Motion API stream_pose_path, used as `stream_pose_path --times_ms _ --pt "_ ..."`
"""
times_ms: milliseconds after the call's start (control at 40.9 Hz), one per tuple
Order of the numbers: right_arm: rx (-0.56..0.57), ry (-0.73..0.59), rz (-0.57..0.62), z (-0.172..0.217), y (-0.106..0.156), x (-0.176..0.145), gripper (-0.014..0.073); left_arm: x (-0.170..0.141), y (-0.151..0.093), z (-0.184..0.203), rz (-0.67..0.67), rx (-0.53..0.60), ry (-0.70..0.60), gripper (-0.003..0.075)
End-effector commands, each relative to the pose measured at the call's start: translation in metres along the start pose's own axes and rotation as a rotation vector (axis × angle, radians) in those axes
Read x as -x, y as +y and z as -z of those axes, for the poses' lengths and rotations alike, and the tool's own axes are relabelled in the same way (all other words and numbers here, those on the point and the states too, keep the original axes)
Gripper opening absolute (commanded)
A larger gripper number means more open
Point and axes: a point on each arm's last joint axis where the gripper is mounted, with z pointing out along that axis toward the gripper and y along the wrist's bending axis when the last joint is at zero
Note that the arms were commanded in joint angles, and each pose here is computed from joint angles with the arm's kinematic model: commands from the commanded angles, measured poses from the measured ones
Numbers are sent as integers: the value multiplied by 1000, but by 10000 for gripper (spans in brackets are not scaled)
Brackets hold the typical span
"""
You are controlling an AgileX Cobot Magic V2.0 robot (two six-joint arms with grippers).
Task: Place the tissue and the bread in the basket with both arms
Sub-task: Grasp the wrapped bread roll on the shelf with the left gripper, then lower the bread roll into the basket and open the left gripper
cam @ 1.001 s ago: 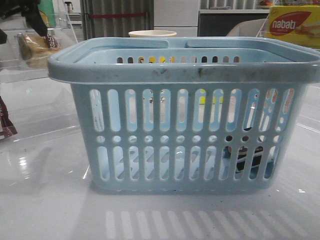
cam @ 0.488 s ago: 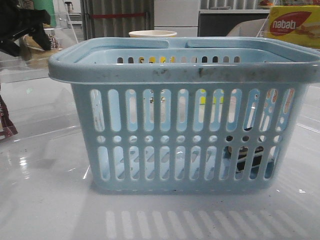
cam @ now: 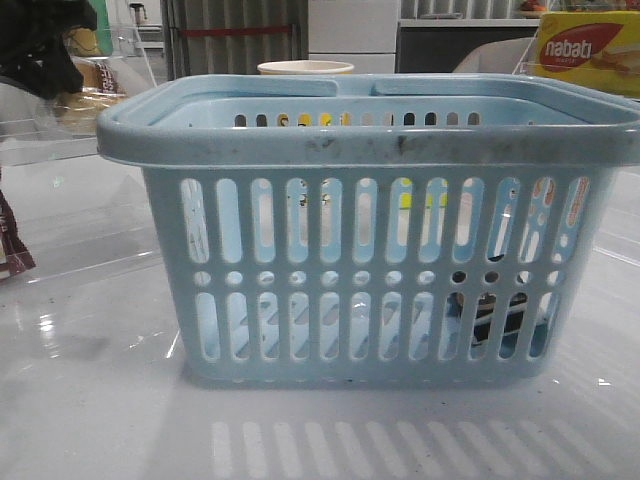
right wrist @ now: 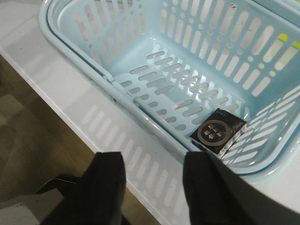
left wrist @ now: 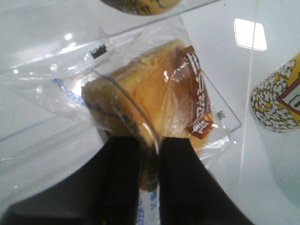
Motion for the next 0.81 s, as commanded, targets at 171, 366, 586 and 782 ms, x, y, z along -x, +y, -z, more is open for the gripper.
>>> stream_pose_path --times_ms 171,366,586,782 --pt "-13 -92 1 8 0 11 412 25 -25 81 -20 -69 -64 92" --pt "-13 -92 1 8 0 11 412 26 -38 125 -64 -101 -68 93" --pt "-13 -92 1 8 0 11 412 13 -84 176 -344 -259 -64 93" --pt "-13 -92 1 8 0 11 412 -16 -139 195 -554 -493 28 93"
